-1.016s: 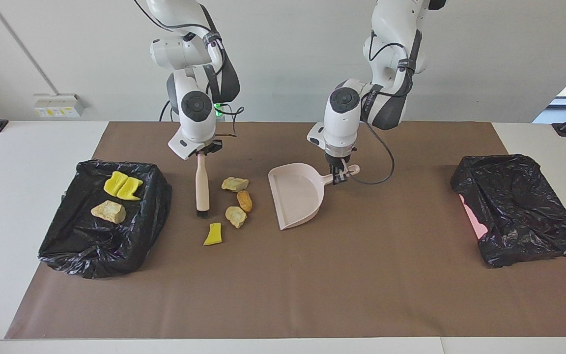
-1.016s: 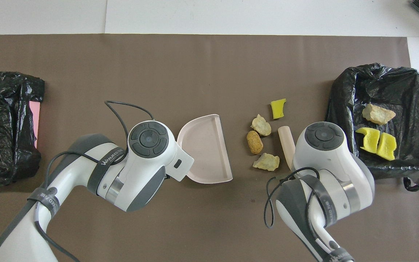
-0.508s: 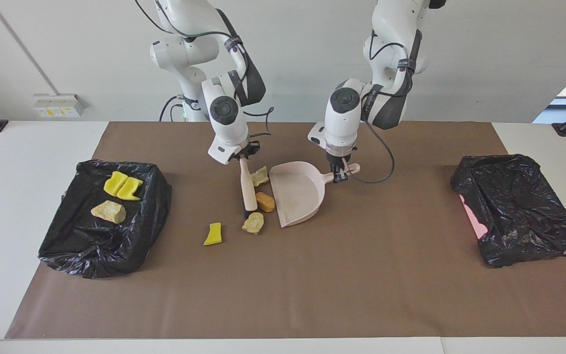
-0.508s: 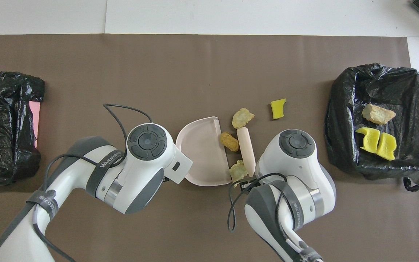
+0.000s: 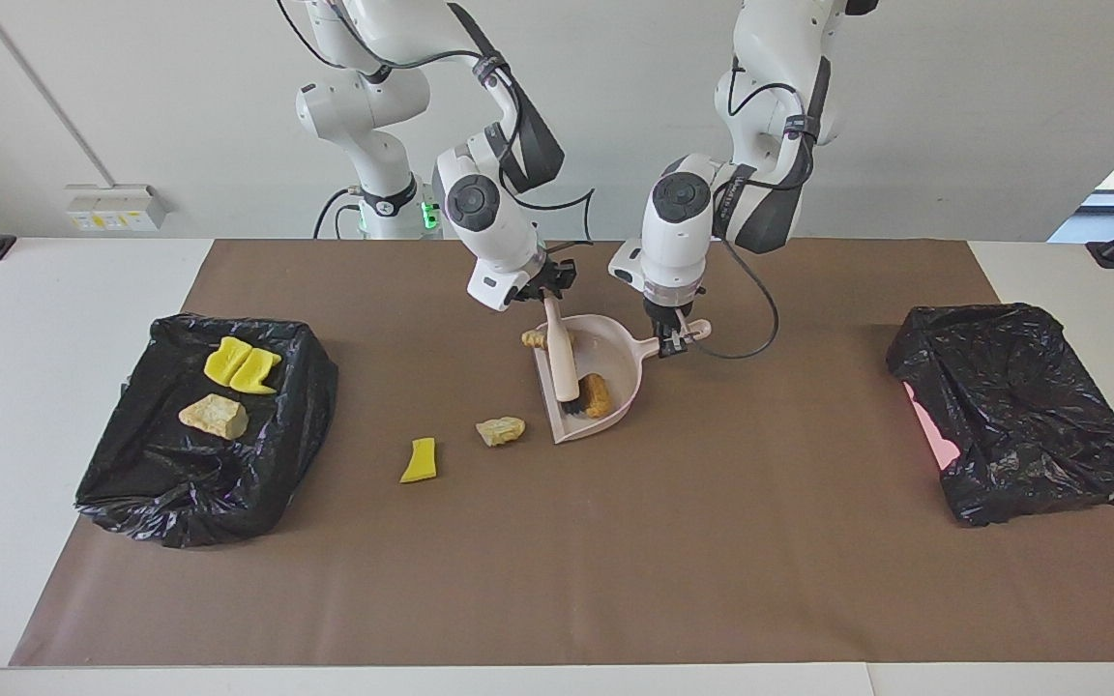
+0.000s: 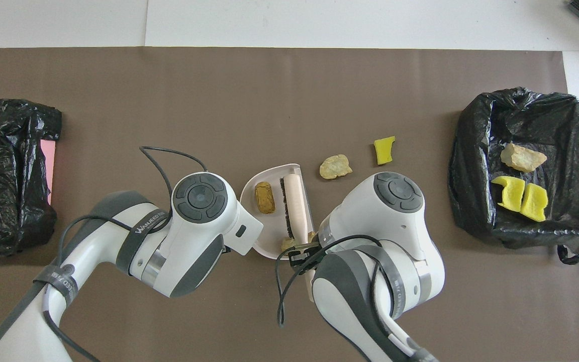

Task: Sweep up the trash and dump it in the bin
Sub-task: 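Sweep the remaining yellow pieces into the dustpan with the right gripper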

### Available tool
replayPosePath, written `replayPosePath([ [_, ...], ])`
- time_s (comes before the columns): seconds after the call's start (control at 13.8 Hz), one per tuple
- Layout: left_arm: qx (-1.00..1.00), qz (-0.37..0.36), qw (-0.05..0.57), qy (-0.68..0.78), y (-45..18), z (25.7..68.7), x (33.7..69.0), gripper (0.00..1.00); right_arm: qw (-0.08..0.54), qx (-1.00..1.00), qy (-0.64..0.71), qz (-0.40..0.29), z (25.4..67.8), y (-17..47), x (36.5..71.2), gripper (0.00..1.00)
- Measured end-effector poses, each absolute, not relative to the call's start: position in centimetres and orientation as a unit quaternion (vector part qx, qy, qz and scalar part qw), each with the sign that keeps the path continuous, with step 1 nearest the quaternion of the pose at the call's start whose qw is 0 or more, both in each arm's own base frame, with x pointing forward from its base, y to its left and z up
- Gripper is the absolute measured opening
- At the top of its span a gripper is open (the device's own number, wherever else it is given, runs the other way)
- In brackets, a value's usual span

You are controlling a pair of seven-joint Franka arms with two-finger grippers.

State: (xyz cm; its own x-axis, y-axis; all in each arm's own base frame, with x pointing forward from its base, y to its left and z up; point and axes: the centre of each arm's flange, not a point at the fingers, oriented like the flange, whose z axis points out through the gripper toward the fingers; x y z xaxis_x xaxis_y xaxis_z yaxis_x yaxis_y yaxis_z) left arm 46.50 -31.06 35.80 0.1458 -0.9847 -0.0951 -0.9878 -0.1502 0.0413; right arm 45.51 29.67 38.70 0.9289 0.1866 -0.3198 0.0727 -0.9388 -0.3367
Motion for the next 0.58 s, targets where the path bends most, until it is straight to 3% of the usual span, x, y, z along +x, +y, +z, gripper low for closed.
replayPosePath([
  [0.22,-0.783,0.05,0.017,0.62,-31.0,35.7,46.4,0.31,0.085,-0.978,-0.082,0.172,42.6,24.2,48.2,0.26],
  [0.44,-0.806,0.05,0.015,0.589,-30.8,35.6,46.5,0.31,-0.036,-0.982,-0.114,0.143,42.3,19.8,49.9,0.26],
  [0.58,-0.823,0.051,0.006,0.566,-30.7,35.5,46.5,0.31,-0.074,-0.979,-0.143,0.126,41.8,14.9,52.7,0.26],
])
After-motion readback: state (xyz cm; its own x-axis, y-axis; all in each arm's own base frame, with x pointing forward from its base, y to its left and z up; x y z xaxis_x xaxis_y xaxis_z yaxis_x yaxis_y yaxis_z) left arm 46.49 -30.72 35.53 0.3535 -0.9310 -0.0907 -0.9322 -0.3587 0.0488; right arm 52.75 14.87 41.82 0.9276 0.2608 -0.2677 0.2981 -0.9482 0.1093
